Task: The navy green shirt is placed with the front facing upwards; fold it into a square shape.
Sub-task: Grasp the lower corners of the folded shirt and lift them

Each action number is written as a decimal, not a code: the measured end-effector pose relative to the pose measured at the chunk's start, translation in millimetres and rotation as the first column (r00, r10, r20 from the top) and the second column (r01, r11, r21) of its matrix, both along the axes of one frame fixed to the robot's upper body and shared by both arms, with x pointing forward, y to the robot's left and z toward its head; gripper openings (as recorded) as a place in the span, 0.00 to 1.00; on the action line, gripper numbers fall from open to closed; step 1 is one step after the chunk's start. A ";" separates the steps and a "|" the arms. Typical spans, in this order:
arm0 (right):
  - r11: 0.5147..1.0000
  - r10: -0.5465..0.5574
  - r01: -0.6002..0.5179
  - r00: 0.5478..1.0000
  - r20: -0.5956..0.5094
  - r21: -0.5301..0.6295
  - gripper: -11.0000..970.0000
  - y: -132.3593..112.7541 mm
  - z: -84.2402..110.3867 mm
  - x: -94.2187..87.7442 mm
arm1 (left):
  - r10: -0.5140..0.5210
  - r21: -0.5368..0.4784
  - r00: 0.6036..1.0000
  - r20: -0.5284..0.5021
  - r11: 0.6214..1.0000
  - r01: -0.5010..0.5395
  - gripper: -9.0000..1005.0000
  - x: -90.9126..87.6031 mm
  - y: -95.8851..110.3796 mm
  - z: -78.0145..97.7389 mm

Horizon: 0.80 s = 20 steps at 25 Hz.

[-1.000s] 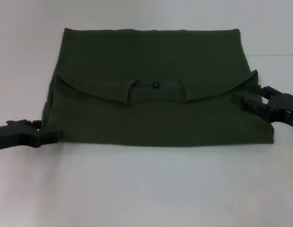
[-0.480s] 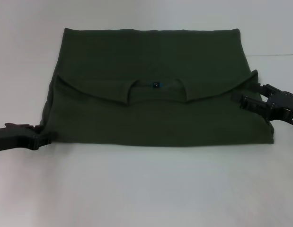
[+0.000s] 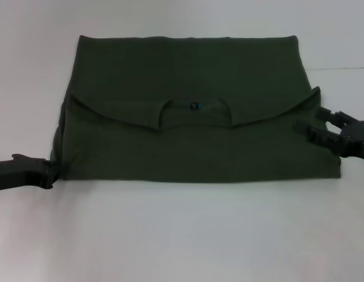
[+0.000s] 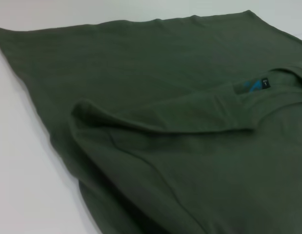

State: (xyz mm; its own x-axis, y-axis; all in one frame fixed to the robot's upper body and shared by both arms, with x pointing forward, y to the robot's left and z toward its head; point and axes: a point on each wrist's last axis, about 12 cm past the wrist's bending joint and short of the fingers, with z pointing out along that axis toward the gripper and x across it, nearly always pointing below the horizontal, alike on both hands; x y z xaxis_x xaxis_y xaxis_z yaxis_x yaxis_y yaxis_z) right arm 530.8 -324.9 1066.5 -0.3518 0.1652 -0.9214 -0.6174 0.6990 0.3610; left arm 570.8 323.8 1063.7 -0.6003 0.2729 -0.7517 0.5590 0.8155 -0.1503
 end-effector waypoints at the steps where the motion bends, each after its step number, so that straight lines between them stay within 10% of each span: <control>1: 1.000 -0.008 0.008 1.000 -0.004 -0.005 0.90 -3.4 -1.2 -2.8 | -0.005 0.000 1.000 0.001 1.000 0.005 0.11 -0.2 -0.5 0.1; 10: 0.982 -0.168 0.158 0.982 -0.087 -0.104 0.89 -46.7 -22.9 -41.5 | -0.022 -0.011 1.000 0.000 1.000 0.022 0.06 -1.9 -4.2 -0.2; 20: 0.972 -0.198 0.175 0.970 -0.143 -0.157 0.88 -39.0 -35.2 -30.8 | -0.025 -0.009 1.000 0.011 1.000 0.025 0.06 -0.8 -5.7 0.4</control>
